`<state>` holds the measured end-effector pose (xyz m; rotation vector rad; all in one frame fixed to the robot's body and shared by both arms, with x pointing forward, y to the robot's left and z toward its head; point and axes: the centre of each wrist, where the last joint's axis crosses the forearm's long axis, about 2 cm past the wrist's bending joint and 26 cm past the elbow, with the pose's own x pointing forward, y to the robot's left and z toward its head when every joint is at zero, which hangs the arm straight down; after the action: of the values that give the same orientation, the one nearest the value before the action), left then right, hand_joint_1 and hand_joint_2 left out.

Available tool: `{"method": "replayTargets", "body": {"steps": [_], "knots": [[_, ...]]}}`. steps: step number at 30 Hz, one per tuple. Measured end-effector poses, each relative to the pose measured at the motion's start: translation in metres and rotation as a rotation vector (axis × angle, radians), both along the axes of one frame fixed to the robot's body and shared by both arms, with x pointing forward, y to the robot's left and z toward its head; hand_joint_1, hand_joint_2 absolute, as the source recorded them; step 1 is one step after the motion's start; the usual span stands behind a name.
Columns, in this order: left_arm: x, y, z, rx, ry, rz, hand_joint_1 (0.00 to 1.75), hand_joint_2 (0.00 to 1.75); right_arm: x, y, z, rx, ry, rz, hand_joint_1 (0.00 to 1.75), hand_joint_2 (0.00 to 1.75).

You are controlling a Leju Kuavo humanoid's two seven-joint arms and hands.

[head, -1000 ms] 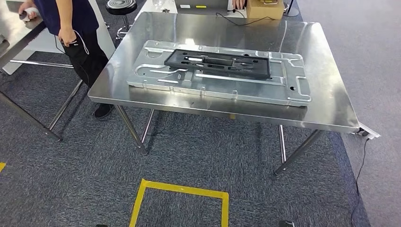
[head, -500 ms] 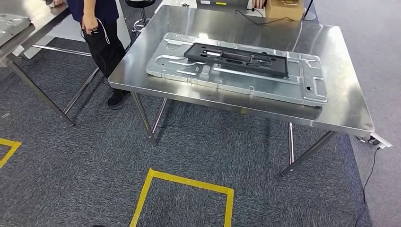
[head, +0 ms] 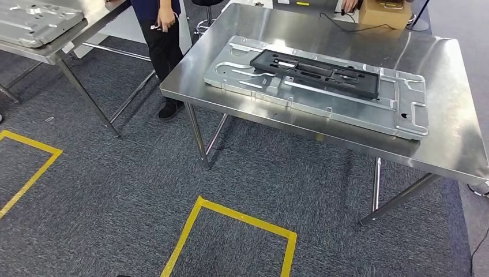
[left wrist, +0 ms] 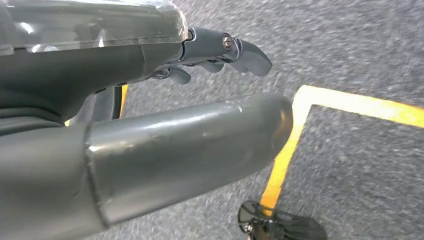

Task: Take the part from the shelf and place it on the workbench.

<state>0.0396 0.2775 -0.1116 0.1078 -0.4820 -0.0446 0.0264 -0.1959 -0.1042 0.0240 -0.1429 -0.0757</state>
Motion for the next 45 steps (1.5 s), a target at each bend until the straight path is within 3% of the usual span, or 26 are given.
{"method": "replayTargets", "body": {"steps": [45], "knots": [[-0.0021,-0.0044,0.0,0.004,0.019,0.007,0.0,0.0,0.0022,-0.0026,-0.0006,0.147,0.075,0.084,0.0,0.0]]}}
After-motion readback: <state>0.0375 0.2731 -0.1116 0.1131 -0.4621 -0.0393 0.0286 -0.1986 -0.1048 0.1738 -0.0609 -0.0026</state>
